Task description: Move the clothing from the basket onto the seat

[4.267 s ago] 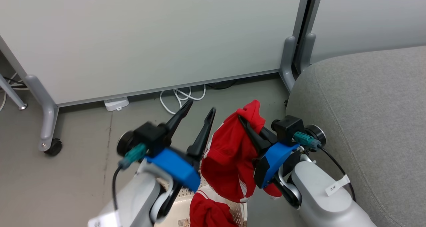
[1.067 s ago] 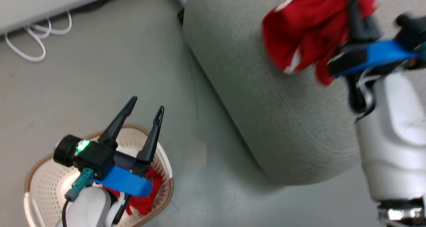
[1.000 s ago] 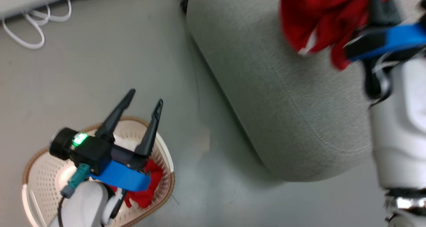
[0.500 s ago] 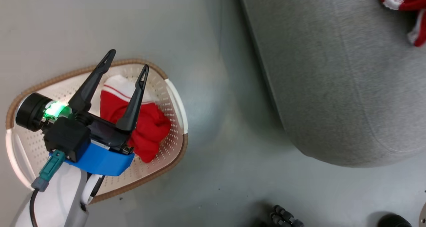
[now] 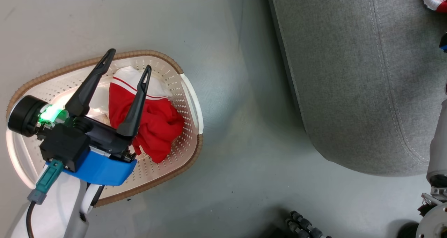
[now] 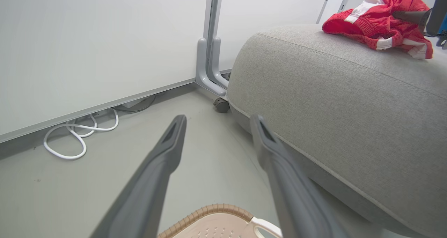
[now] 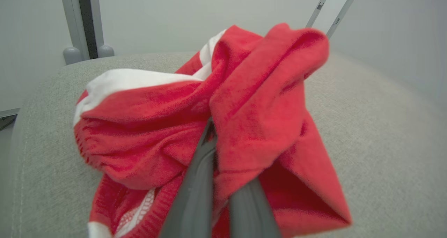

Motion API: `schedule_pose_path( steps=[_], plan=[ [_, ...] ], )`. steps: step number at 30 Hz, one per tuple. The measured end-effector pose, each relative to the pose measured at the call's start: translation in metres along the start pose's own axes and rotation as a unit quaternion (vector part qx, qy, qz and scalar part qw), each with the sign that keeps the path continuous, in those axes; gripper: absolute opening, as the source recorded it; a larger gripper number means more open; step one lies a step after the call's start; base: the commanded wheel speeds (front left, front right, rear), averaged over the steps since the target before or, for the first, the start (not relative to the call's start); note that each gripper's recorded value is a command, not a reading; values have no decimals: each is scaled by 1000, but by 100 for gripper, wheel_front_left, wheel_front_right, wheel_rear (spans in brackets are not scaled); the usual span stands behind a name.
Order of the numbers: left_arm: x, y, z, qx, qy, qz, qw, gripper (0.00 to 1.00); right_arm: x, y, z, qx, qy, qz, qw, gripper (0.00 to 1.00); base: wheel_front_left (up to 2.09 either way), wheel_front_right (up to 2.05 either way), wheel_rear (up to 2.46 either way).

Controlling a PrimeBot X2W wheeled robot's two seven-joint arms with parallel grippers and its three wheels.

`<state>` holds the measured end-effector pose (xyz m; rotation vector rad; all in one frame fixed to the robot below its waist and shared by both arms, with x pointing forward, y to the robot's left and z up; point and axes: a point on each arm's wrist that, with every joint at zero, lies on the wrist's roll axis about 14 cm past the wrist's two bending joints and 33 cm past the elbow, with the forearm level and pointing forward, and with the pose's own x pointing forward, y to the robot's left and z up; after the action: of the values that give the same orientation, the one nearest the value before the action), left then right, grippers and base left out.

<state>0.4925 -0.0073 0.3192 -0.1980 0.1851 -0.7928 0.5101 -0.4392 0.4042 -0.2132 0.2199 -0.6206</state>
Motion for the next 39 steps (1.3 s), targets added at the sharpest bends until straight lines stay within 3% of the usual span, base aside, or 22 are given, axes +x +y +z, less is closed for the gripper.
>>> schedule_pose_path(
  steps=[4, 5, 6, 17, 25, 39],
  plan=[
    [1, -3, 2, 2, -1, -4, 1000, 100, -1, 3, 7, -5, -8, 1, 1000, 0, 0, 0, 0],
    [1, -4, 2, 3, 0, -5, 1000, 100, -1, 4, 7, -6, -9, 2, 1000, 43, 0, 0, 0],
    [0, -4, 3, 4, 1, -4, 1000, 100, -1, 5, 9, -9, -11, 4, 1000, 100, 0, 0, 0],
    [-2, -3, 26, 10, -15, 12, 1000, 100, -14, 9, 18, -5, -9, 21, 1000, 100, 0, 0, 0],
    [-6, -17, 57, 9, -33, 18, 999, 100, -35, -13, 28, -9, 2, 21, 1000, 100, 0, 0, 0],
    [-43, -45, 113, -3, -68, 79, 995, 100, -88, -34, 73, 35, -60, 43, 997, 100, 0, 0, 0]
  ],
)
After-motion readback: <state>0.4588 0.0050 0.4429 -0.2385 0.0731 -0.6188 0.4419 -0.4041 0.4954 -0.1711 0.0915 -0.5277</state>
